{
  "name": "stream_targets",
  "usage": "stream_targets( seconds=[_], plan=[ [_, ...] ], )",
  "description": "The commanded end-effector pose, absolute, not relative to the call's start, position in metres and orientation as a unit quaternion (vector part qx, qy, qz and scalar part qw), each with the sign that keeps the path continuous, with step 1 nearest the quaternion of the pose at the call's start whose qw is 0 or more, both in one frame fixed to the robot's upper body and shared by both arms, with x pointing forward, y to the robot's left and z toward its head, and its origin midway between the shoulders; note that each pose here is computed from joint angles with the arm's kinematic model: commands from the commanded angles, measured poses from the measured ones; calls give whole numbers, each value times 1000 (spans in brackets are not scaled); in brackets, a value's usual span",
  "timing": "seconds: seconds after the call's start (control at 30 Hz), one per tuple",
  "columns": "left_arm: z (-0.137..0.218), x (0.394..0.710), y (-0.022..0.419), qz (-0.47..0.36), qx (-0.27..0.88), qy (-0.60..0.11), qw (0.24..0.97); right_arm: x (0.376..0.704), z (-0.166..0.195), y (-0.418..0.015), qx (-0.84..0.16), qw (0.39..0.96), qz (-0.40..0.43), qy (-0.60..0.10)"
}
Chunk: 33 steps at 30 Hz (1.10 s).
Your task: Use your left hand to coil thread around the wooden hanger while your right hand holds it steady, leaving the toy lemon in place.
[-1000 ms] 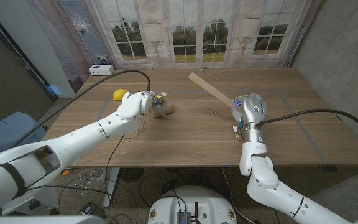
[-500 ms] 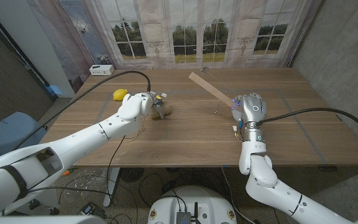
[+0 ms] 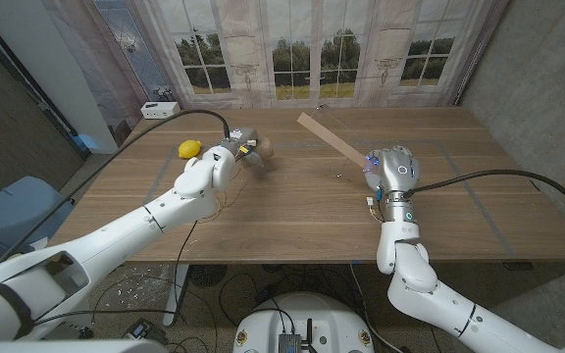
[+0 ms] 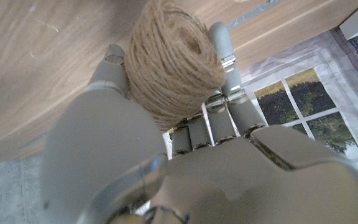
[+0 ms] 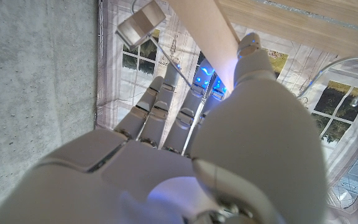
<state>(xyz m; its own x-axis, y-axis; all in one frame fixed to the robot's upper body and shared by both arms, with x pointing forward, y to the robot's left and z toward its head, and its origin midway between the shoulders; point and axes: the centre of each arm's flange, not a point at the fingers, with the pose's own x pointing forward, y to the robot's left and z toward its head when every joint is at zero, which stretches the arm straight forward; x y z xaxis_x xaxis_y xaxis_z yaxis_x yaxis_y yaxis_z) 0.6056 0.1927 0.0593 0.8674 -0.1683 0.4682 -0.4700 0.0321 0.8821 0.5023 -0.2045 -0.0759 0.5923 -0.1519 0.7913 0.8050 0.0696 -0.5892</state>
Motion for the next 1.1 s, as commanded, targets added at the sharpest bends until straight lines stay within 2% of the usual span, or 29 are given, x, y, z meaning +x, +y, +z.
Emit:
stream_targets(
  seconds=[0.03, 0.6, 1.1],
  plan=[
    [104, 586, 207, 167, 620, -301, 705, 501, -76, -207, -577, 677, -354, -290],
    [152, 588, 210, 174, 579, -335, 722, 490, -68, -190, -582, 662, -326, -342],
    [198, 561, 202, 189, 563, -391, 703, 506, -80, -183, -625, 646, -301, -318]
  ],
)
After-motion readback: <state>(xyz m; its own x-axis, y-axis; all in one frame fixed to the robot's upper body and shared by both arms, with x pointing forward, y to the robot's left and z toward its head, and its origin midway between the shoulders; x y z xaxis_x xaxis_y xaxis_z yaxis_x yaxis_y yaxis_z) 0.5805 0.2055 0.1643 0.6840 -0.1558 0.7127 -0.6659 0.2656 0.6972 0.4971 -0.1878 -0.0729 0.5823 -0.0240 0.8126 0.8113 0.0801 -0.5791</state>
